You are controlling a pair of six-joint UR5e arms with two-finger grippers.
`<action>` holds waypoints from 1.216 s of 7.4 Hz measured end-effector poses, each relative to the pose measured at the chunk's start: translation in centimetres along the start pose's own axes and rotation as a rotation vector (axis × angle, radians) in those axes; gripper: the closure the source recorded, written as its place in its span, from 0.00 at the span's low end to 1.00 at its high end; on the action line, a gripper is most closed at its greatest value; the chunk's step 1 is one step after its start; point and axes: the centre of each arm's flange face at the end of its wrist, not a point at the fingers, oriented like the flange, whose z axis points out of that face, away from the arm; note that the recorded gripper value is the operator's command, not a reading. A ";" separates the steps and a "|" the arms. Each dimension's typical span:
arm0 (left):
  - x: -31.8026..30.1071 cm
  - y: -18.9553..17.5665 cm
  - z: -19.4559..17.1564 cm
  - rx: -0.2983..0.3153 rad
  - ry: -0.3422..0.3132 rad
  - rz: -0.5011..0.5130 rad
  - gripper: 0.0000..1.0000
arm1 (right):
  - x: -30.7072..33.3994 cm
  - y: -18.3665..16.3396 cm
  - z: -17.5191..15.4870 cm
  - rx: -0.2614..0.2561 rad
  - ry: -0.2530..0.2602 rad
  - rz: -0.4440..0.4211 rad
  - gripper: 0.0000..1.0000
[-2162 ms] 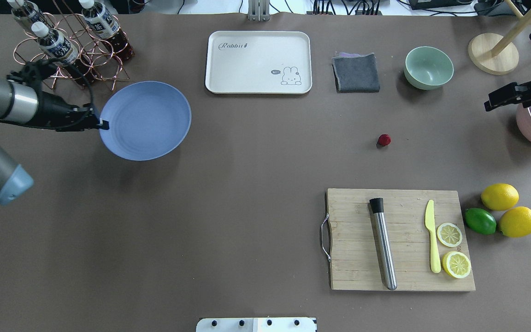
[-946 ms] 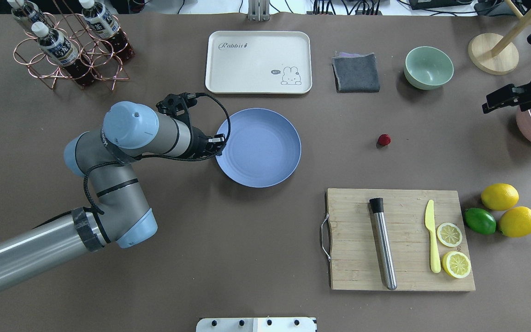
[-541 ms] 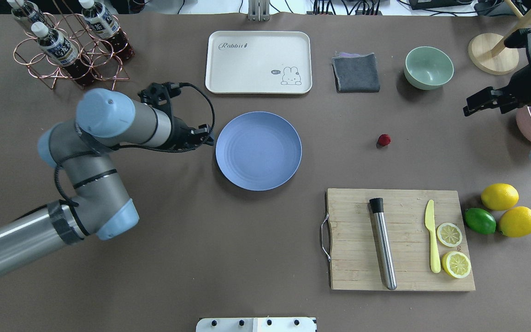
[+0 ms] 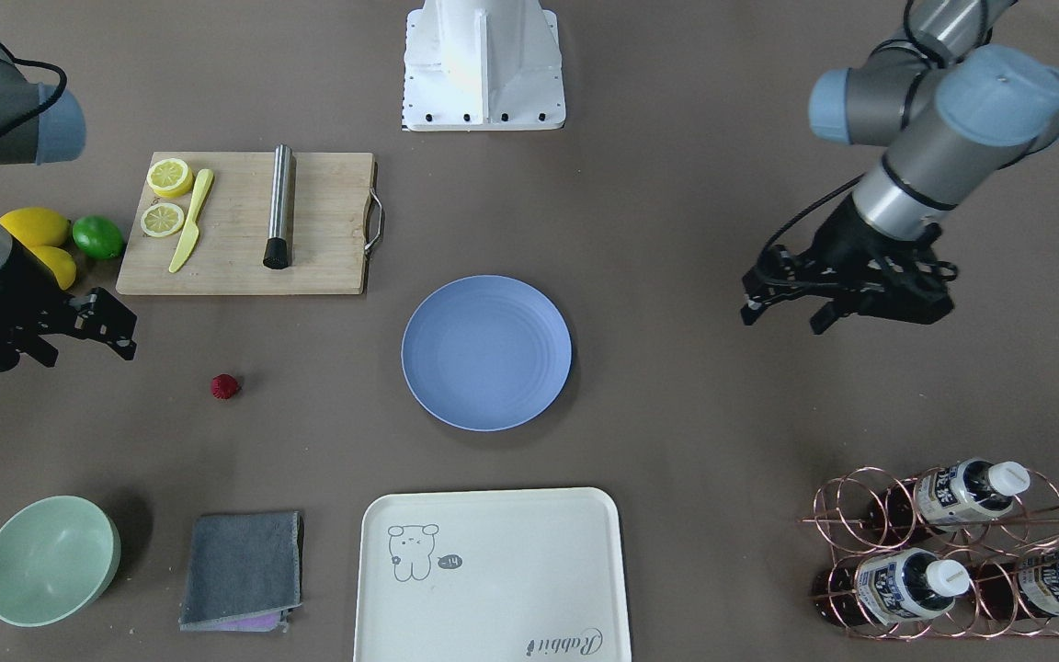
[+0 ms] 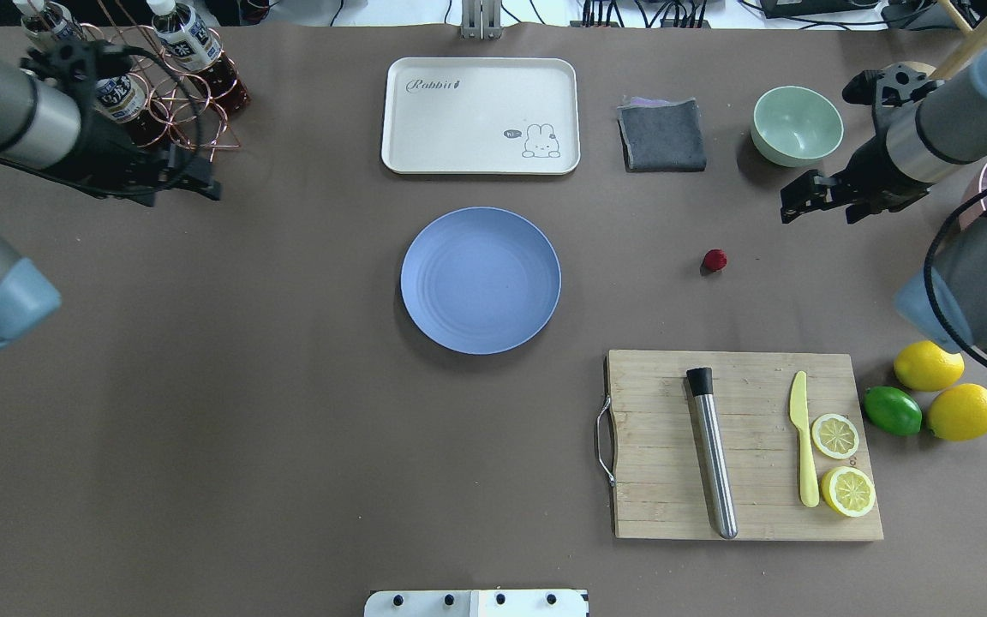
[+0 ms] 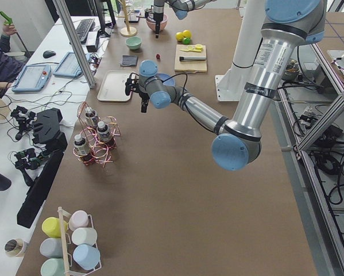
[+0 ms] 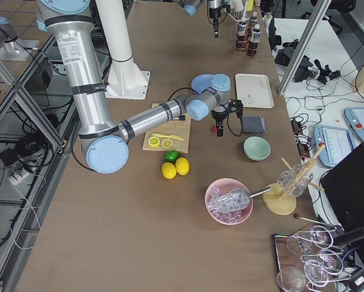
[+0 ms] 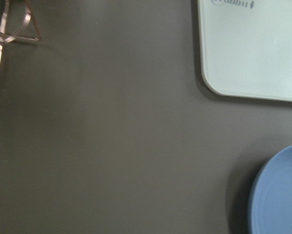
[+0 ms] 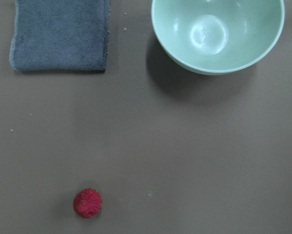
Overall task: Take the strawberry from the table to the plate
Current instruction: 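Withdraw the left arm while lowering the right gripper over the red strawberry, then close the right gripper on the red strawberry and lift it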
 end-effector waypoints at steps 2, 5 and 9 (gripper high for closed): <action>-11.4 0.1 -5.0 -0.018 -0.025 0.081 0.02 | -3.4 0.4 2.9 -0.008 0.021 0.009 0.18; -21.6 0.4 -9.1 -0.014 -0.027 0.118 0.02 | -6.7 0.8 6.2 -0.016 0.053 -0.003 0.19; -23.6 0.8 -10.1 -0.004 -0.034 0.114 0.02 | -9.1 1.0 9.3 -0.023 0.090 -0.028 0.32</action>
